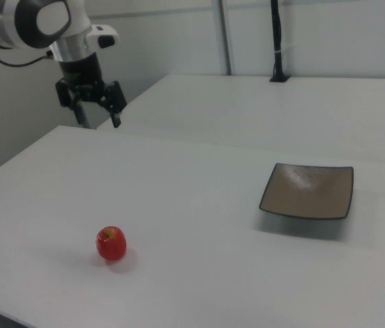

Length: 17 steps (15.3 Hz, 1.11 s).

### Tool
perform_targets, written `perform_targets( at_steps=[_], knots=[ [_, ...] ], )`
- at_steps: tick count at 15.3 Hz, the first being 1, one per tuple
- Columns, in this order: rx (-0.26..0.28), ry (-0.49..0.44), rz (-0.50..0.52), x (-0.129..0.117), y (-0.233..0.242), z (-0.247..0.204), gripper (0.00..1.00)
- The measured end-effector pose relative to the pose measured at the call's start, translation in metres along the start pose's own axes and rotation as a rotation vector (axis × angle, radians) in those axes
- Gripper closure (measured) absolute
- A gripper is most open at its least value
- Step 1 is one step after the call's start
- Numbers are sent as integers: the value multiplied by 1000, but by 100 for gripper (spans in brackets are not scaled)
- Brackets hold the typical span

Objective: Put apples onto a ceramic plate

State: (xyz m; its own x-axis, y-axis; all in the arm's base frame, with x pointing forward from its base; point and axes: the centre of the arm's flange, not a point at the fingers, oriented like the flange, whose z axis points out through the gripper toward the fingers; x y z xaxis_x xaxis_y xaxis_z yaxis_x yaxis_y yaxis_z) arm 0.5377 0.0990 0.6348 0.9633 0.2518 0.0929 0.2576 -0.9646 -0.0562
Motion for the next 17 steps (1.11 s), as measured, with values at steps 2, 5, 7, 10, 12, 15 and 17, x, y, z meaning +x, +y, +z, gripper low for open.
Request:
perform_targets(
  at_steps=[2, 5, 7, 10, 12, 15, 17],
  knots=[
    [6, -29, -31, -9, -15, 11, 0],
    [14, -86, -77, -29, -37, 35, 0],
    [21, -129, -139, -44, -43, 53, 0],
    [38, -197, -268, -63, -40, 83, 0],
    [45, -212, -319, -69, -35, 107, 0],
    [23, -179, -341, -73, -29, 152, 0],
    [8, -158, -347, -79, -26, 178, 0]
  ],
)
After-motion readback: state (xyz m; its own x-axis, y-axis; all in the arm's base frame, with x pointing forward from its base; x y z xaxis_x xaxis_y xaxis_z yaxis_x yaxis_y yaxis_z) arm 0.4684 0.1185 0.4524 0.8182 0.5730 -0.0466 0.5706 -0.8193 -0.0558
